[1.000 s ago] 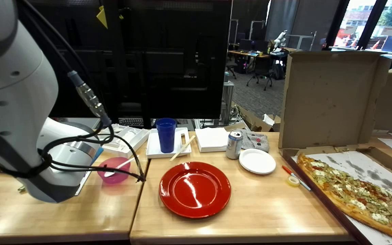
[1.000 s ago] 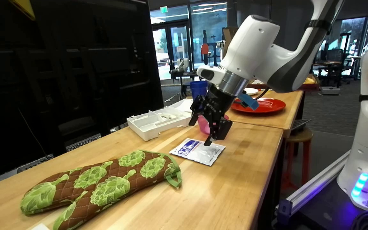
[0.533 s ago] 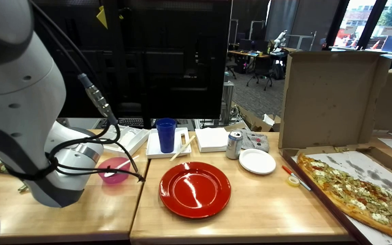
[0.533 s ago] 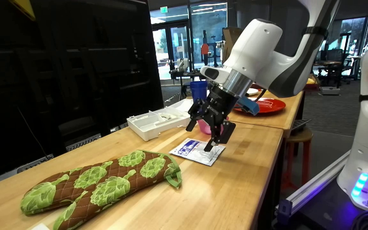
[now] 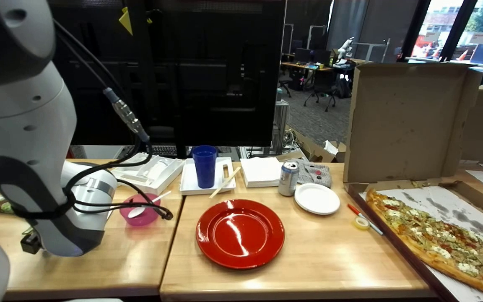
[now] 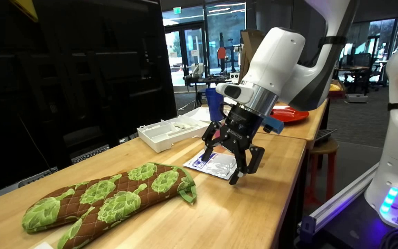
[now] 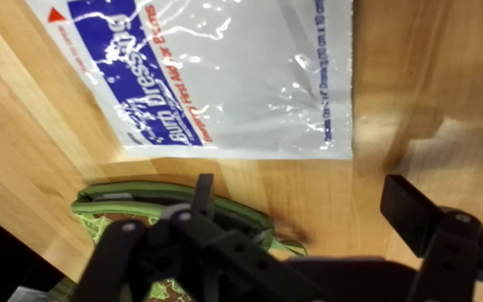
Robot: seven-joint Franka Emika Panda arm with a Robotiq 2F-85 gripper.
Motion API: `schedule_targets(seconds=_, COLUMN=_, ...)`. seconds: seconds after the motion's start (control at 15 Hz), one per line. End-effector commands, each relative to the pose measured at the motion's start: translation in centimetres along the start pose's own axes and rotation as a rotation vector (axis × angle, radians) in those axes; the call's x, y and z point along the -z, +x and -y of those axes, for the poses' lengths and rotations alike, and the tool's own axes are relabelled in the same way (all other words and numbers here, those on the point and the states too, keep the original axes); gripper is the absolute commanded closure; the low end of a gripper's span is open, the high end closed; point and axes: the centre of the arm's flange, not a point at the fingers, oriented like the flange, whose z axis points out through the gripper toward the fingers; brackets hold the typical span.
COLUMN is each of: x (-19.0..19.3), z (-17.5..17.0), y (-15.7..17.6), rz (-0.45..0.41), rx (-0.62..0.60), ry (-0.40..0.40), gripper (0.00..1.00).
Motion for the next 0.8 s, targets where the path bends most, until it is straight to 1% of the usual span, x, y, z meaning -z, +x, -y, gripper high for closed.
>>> schedule_targets(seconds=0.0, x=1.3, z=-2.7, y=1.6, rz=-0.008, rx=0.05, ry=0.045, gripper=0.0)
schedule_targets(seconds=0.33, x=2.4, z=-3.3, y=2.9, rz=0.021, rx=0.077, ry=0.054, gripper=0.0)
schedule_targets(seconds=0.73, x=4.0, z=-2.3, y=3.2, rz=0.08, rx=0.05, ry=0.044, gripper=0.0)
